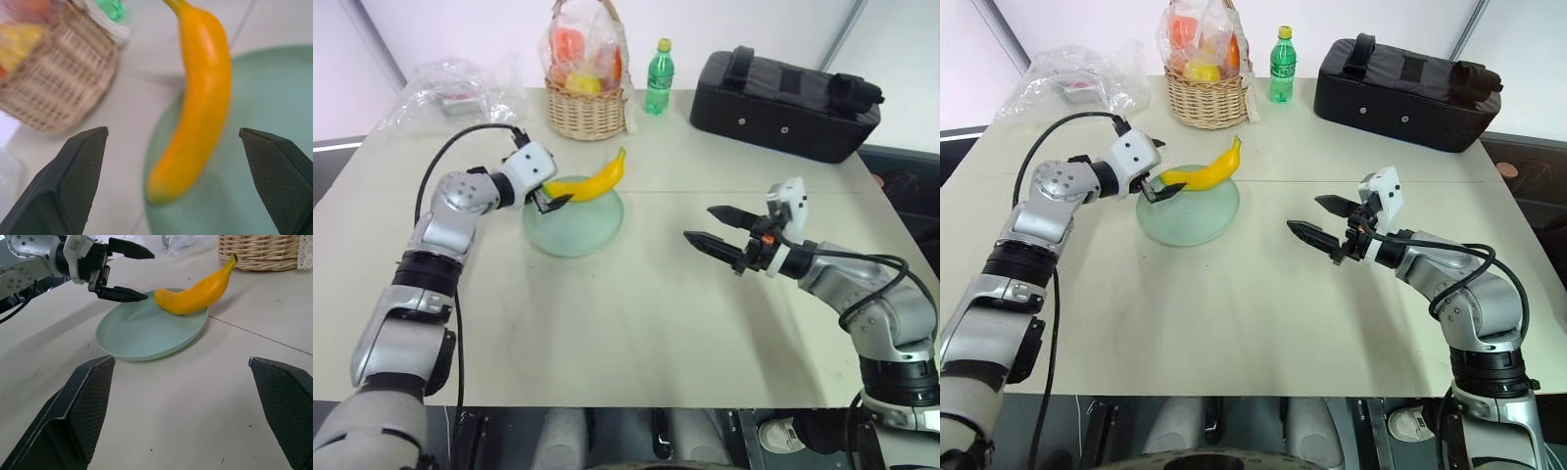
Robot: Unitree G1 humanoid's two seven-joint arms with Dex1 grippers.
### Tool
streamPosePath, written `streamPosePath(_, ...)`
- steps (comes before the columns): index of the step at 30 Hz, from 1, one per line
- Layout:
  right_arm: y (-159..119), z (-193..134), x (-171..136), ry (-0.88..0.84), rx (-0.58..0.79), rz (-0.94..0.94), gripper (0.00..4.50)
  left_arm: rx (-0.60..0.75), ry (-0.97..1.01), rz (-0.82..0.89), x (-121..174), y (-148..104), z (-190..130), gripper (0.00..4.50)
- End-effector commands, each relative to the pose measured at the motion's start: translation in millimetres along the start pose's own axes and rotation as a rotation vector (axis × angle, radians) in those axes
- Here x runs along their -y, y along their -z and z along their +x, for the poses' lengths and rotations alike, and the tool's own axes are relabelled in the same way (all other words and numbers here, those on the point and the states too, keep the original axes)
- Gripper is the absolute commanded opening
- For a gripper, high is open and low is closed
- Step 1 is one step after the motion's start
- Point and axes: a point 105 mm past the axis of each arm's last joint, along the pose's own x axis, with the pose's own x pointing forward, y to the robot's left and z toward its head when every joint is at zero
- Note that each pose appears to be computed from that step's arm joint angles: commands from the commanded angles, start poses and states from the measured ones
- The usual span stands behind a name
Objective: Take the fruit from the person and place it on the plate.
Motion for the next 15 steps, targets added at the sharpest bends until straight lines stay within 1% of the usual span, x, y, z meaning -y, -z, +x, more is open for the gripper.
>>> streamPosePath(1,-12.5,-1.7,-1.4,-0.001,0.038,-0.044,4.50,0.256,-0.160,-0.229,-42.6,-50.0,-20.3,4.48)
streamPosePath(4,-12.4,-2.7,-0.1,0.002,0.038,-0.044,4.50,0.314,-0.164,-0.375,-45.0,-54.5,-34.9,4.48)
streamPosePath(6,-12.1,-3.4,1.8,0.008,0.037,-0.045,4.50,0.356,-0.193,-0.495,-47.5,-54.3,-53.7,4.48)
streamPosePath(9,-13.4,-3.4,7.6,0.033,0.045,-0.050,4.50,0.356,-0.243,-0.587,-46.3,-49.2,-73.8,4.48)
streamPosePath(15,-27.7,2.7,38.1,0.180,0.136,-0.094,4.50,0.300,-0.407,-0.733,-33.4,-19.5,-116.8,4.48)
